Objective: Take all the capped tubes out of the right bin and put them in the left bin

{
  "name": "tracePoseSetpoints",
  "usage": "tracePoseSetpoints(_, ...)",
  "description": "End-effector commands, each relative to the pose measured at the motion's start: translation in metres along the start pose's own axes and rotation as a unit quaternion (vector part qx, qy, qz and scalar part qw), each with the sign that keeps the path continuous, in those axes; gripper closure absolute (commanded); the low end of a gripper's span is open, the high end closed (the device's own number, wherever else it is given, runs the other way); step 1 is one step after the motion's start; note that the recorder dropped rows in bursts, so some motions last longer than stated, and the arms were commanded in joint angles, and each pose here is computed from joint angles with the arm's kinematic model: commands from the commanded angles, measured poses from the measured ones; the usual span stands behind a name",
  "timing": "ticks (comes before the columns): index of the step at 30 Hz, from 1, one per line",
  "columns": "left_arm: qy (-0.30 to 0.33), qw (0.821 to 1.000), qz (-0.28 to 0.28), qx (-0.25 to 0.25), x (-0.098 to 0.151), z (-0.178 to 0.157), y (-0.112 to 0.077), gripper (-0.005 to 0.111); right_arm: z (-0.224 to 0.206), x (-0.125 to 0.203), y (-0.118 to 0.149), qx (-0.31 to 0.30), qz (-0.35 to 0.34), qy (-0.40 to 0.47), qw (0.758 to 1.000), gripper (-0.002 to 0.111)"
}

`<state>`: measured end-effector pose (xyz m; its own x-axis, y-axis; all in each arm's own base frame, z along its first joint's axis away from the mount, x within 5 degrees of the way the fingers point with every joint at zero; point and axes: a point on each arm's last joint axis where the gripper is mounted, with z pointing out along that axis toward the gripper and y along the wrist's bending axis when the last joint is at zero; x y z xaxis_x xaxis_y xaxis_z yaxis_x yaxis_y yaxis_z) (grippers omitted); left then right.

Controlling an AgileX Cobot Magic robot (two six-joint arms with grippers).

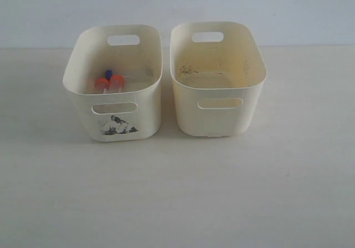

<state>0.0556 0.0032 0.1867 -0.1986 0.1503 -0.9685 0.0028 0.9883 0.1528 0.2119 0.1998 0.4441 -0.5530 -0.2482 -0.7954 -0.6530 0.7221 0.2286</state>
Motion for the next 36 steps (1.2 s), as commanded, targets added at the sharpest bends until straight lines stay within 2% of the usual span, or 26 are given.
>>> tracePoseSetpoints(1,-0.010,1.000,-0.007,-0.001,-0.003,-0.001,0.000,0.102,0.011,0.036,-0.018,0.027,-0.009,-0.075,0.997,0.108)
tracePoseSetpoints(4,-0.010,1.000,-0.007,-0.001,-0.003,-0.001,0.000,0.102,0.023,0.066,-0.043,0.054,0.020,-0.107,0.993,0.108)
tracePoseSetpoints(7,-0.010,1.000,-0.007,-0.001,-0.003,-0.001,0.000,0.102,0.028,0.102,-0.077,0.097,0.093,-0.148,0.980,0.108)
tracePoseSetpoints(9,-0.010,1.000,-0.007,-0.001,-0.003,-0.001,0.000,0.102,0.025,0.133,-0.097,0.123,0.186,-0.167,0.961,0.108)
tracePoseSetpoints(11,-0.010,1.000,-0.007,-0.001,-0.003,-0.001,0.000,0.102,0.013,0.162,-0.113,0.148,0.279,-0.184,0.931,0.108)
tracePoseSetpoints(13,-0.010,1.000,-0.007,-0.001,-0.003,-0.001,0.000,0.102,-0.001,0.186,-0.122,0.173,0.312,-0.194,0.914,0.108)
tracePoseSetpoints(19,-0.010,1.000,-0.007,-0.001,-0.003,-0.001,0.000,0.102,-0.051,0.245,-0.127,0.259,0.296,-0.260,0.882,0.108)
tracePoseSetpoints(27,-0.010,1.000,-0.007,-0.001,-0.003,-0.001,0.000,0.102,-0.073,0.324,-0.119,0.368,0.265,-0.371,0.811,0.108)
tracePoseSetpoints(28,-0.010,1.000,-0.007,-0.001,-0.003,-0.001,0.000,0.102,-0.077,0.323,-0.118,0.376,0.257,-0.393,0.799,0.108)
tracePoseSetpoints(30,-0.010,1.000,-0.007,-0.001,-0.003,-0.001,0.000,0.102,-0.079,0.325,-0.113,0.388,0.229,-0.389,0.804,0.108)
tracePoseSetpoints(33,-0.013,1.000,-0.007,-0.001,-0.003,-0.001,0.000,0.102,-0.085,0.323,-0.110,0.400,0.199,-0.416,0.792,0.108)
tracePoseSetpoints(36,-0.013,1.000,-0.007,-0.001,-0.003,-0.001,0.000,0.102,-0.086,0.323,-0.110,0.405,0.186,-0.412,0.795,0.108)
